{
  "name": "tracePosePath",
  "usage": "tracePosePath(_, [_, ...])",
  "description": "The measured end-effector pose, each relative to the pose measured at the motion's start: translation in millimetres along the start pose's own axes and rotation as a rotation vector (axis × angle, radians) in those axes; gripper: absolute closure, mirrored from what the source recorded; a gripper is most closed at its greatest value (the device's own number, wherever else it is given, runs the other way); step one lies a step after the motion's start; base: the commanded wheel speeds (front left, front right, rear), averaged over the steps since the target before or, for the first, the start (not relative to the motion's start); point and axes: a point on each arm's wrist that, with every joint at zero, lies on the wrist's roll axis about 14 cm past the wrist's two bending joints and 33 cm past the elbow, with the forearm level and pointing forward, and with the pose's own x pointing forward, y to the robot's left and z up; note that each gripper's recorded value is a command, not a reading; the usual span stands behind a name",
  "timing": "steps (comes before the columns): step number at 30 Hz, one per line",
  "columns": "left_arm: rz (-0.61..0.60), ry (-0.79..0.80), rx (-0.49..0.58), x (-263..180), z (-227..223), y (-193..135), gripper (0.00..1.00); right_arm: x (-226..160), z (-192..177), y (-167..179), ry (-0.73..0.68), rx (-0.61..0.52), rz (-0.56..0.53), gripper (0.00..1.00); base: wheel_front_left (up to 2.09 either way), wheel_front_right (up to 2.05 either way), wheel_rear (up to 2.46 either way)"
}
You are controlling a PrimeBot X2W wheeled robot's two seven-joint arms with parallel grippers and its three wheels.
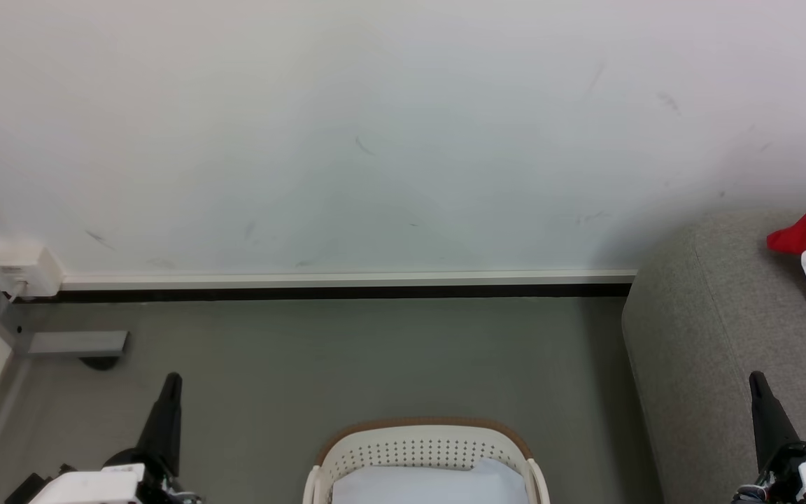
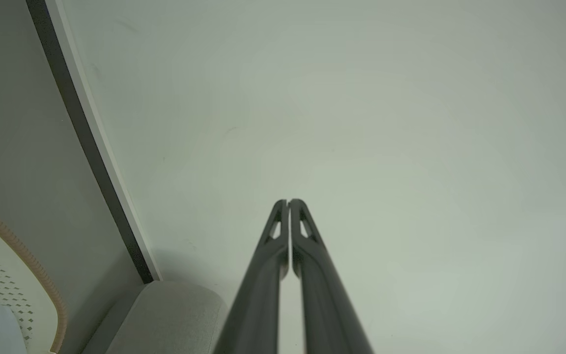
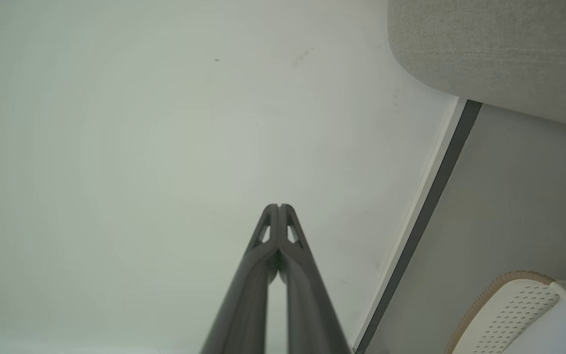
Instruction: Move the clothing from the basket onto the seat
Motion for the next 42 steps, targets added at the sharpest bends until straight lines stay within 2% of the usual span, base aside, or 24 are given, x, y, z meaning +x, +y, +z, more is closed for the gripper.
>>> tracePosePath(42, [0.0, 0.0, 0.0, 0.0, 0.0, 0.0, 1.0, 0.0, 0.0, 0.0, 0.0, 0.0, 0.0, 1.0, 0.0, 0.0, 0.0])
